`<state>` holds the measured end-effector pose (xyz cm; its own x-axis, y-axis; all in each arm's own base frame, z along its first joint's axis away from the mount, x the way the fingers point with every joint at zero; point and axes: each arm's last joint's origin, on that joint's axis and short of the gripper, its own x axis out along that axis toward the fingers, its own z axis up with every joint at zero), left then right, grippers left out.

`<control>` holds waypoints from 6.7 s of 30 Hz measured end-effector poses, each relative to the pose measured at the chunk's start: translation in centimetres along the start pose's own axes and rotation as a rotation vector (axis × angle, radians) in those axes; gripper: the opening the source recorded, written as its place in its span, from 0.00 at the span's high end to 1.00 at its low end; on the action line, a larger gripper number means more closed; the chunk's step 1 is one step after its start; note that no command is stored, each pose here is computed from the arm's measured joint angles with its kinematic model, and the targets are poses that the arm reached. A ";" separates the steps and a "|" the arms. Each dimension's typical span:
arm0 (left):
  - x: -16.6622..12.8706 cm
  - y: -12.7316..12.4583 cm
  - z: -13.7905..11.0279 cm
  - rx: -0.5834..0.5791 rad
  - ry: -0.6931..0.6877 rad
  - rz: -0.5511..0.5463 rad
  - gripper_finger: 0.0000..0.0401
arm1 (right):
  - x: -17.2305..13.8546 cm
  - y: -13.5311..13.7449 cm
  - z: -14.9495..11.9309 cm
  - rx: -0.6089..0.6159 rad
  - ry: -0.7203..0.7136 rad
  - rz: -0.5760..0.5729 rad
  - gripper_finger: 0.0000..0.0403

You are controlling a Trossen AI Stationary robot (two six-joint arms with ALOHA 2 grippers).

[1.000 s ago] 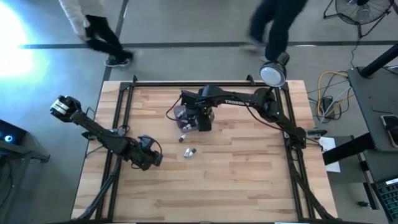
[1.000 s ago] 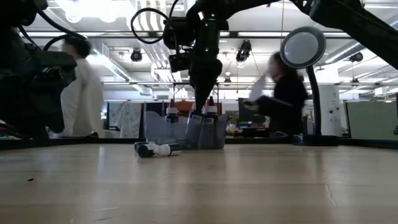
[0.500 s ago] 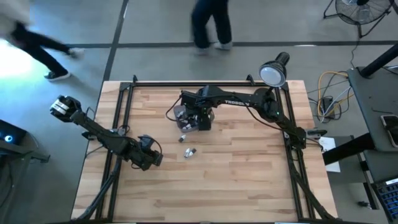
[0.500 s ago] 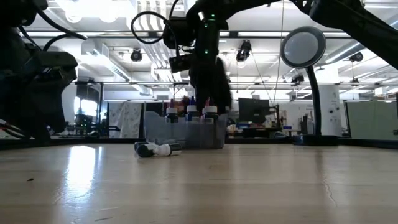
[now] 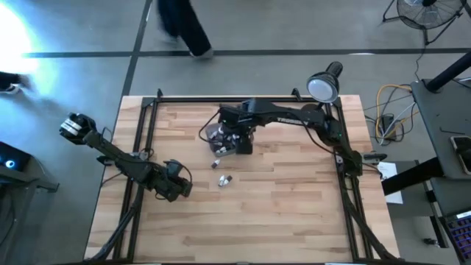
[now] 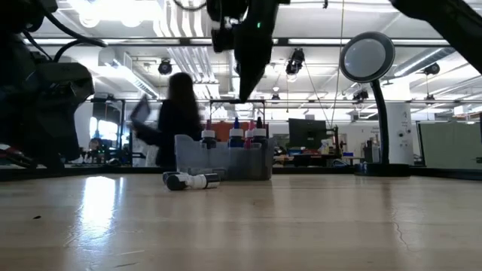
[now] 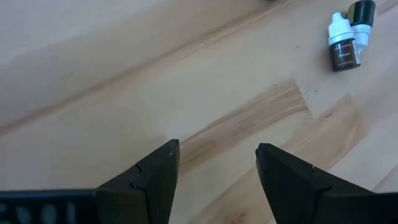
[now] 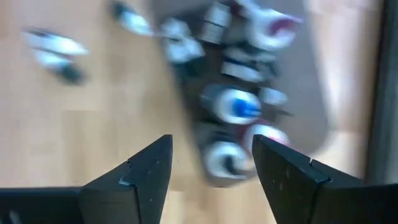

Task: Pick & Place food coloring
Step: Put the small green food coloring bottle into the gray bin

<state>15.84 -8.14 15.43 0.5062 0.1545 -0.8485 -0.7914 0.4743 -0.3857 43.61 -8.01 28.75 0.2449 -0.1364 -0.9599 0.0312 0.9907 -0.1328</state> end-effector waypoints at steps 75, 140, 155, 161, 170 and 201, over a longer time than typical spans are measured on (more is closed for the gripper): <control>1.2 -0.8 -0.9 0.225 -0.111 -0.325 0.52 | 6.5 15.0 -6.9 0.563 -0.182 0.022 0.54; 1.5 -0.2 -1.0 0.294 -0.107 -0.294 0.52 | 12.6 16.0 0.3 1.181 -0.180 -0.113 0.66; 1.6 0.0 -1.1 0.298 -0.080 -0.280 0.52 | 11.5 15.1 0.5 1.142 0.066 -0.201 0.72; 1.6 0.0 -1.1 0.286 -0.068 -0.283 0.52 | 4.4 12.9 0.1 1.016 0.018 -0.134 0.73; 1.6 0.0 -1.1 0.304 -0.076 -0.279 0.52 | 3.5 11.9 -1.3 0.509 0.059 0.057 0.74; 1.5 -0.1 -0.9 0.000 -0.089 -0.292 0.52 | 10.1 10.8 -1.4 -0.731 -0.204 0.048 0.60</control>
<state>16.37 -8.77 13.85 0.7404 0.0868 -0.6666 -0.6079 0.5097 -0.6088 45.11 1.32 17.28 0.4068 -0.0199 -0.9133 -0.6164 0.7319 -0.2904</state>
